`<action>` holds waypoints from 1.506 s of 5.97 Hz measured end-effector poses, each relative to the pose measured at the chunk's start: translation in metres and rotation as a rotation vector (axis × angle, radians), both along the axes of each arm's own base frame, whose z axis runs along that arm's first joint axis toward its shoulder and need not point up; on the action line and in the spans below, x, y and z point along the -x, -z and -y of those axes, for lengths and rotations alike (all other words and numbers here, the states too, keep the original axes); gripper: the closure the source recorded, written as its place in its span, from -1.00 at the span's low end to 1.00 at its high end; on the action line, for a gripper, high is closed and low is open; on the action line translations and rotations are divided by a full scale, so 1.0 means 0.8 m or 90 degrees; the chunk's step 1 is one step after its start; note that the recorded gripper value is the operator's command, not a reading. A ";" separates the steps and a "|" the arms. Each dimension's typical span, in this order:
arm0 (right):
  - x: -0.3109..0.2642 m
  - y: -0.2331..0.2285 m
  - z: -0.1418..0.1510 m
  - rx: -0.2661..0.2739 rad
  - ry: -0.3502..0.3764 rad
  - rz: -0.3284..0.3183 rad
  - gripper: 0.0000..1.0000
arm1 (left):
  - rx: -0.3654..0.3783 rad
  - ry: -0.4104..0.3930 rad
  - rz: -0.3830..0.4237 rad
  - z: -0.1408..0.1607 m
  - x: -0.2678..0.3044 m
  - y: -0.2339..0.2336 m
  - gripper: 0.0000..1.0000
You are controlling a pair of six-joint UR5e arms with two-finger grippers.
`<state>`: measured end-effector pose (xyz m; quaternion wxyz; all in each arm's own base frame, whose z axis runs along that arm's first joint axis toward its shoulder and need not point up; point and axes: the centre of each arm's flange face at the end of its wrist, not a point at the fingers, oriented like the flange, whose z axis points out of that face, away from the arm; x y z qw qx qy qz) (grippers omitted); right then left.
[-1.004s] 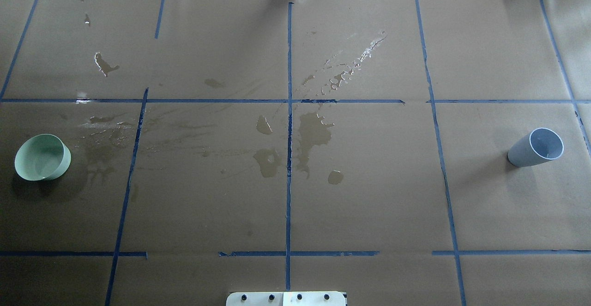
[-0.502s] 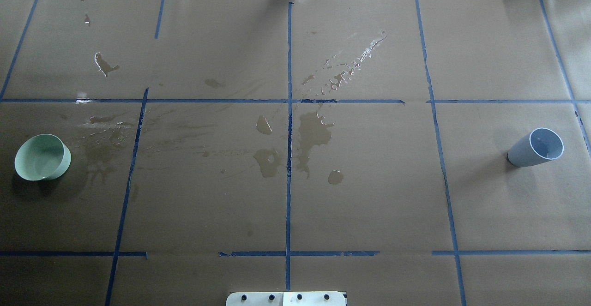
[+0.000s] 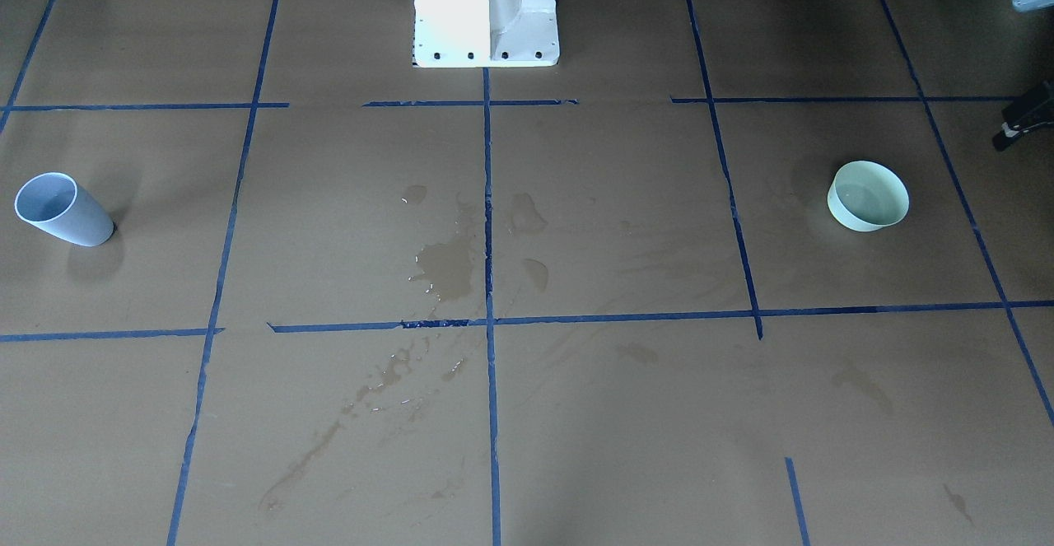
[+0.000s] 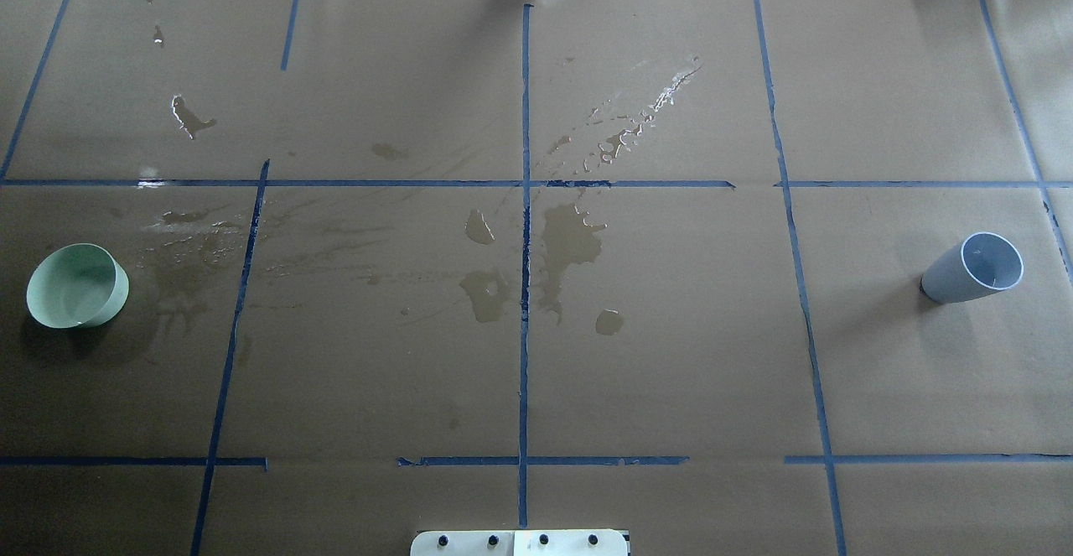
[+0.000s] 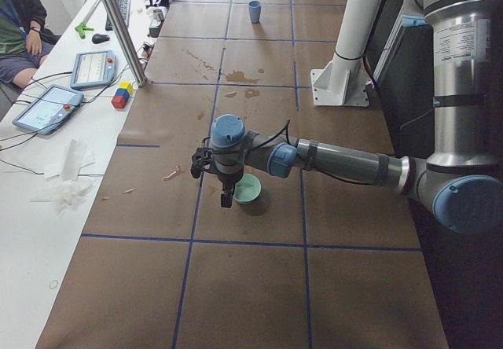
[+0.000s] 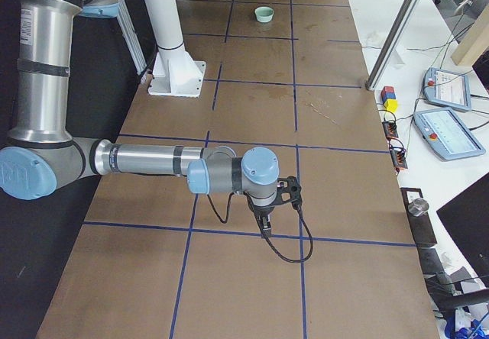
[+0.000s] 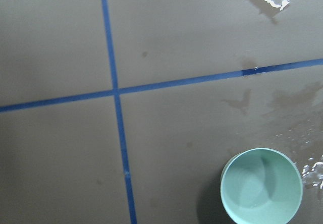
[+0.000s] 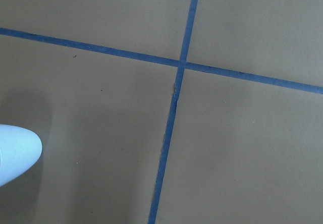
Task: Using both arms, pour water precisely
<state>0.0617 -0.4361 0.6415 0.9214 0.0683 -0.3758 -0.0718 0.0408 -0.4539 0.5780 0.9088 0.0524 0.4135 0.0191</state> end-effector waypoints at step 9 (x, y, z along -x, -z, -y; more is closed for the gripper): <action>0.005 -0.004 0.000 0.005 0.006 0.001 -1.00 | 0.032 0.061 -0.052 -0.052 -0.200 -0.089 1.00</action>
